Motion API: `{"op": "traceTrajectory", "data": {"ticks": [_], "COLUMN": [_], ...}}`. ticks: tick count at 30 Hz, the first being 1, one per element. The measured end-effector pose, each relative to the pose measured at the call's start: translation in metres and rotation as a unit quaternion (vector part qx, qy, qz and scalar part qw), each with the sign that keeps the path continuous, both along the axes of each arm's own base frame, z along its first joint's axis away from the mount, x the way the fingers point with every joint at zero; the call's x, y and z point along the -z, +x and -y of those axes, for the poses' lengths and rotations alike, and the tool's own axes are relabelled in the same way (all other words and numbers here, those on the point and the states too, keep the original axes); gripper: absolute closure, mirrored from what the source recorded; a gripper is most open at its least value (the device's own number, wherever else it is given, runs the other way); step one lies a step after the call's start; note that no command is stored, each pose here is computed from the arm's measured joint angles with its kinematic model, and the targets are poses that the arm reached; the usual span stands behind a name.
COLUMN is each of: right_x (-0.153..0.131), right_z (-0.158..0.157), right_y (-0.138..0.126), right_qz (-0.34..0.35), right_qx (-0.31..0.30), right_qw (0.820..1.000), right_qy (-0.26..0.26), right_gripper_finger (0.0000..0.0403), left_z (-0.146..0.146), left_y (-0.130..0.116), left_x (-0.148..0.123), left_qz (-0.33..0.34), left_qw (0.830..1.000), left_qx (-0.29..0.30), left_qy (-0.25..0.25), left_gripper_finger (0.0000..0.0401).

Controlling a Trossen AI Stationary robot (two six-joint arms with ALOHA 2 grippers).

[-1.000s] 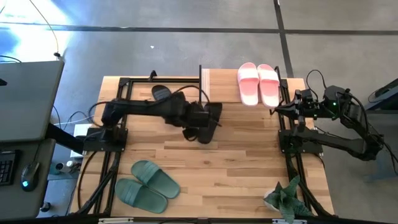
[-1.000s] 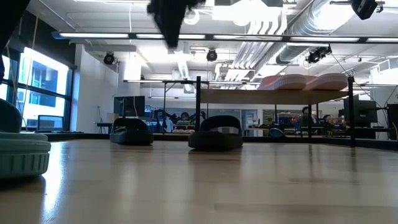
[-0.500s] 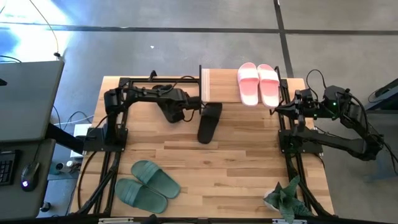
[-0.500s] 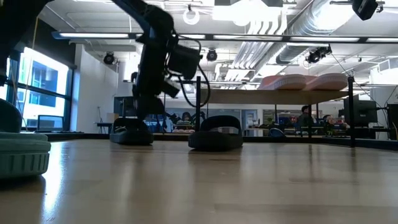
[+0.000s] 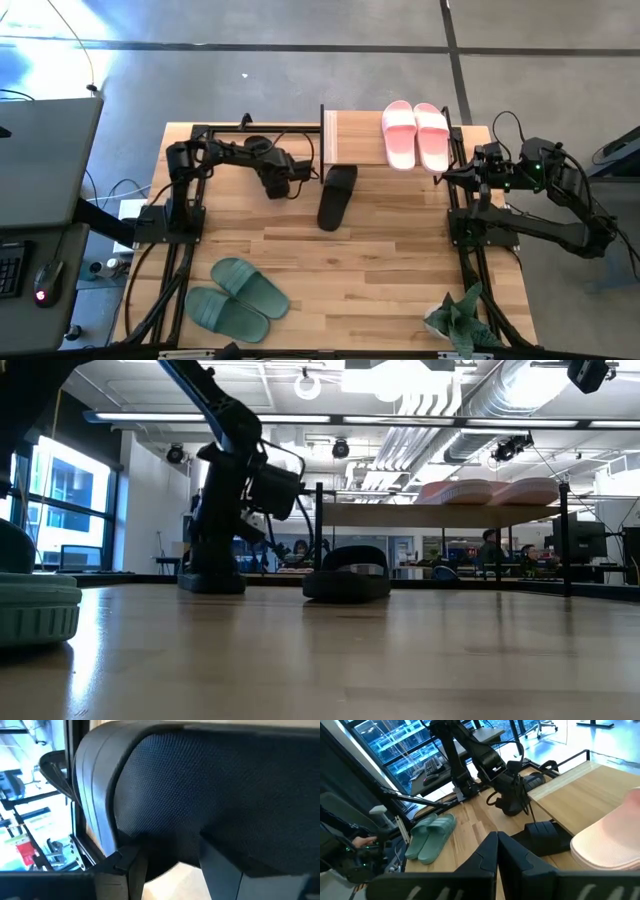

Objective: Pick and place slides into the shelf
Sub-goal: Move the black slide in front of the shelf

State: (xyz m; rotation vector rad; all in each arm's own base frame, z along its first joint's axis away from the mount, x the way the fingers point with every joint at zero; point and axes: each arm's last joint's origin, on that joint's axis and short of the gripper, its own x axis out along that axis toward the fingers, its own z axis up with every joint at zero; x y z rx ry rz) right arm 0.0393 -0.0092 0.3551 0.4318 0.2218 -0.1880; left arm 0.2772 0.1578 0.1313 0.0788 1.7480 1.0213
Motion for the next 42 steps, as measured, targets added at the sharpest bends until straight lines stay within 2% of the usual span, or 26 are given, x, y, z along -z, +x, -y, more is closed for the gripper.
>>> {"op": "traceTrajectory", "data": {"ticks": [15,19,23,25,33,42], "right_x": [0.0,0.0,0.0,0.0,0.0,0.0], "right_z": [0.0,0.0,0.0,0.0,0.0,0.0], "right_y": [0.0,0.0,0.0,0.0,0.0,0.0], "right_qz": [0.001,0.002,0.001,0.001,0.001,0.0], "right_qx": [0.003,0.003,0.003,0.003,0.002,0.001], "right_qw": [1.0,1.0,1.0,1.0,1.0,1.0], "right_qy": [0.01,0.009,0.009,0.009,0.007,0.0], "right_gripper_finger": [0.0403,0.0403,0.0403,0.0403,0.0403,0.0403], "left_z": [-0.003,-0.006,-0.006,-0.006,-0.005,0.004], "left_y": [-0.005,-0.006,-0.006,-0.006,-0.007,0.0], "left_x": [0.003,0.003,0.003,0.003,0.0,-0.025], "left_qz": [-0.005,-0.002,0.003,0.005,0.005,0.04], "left_qw": [0.998,0.998,0.999,0.999,0.998,0.996], "left_qx": [-0.014,-0.024,-0.027,-0.029,-0.04,-0.052], "left_qy": [0.057,0.055,0.045,0.043,0.046,0.052], "left_gripper_finger": [0.0255,0.0301,0.0376,0.0393,0.0396,0.0387]}}
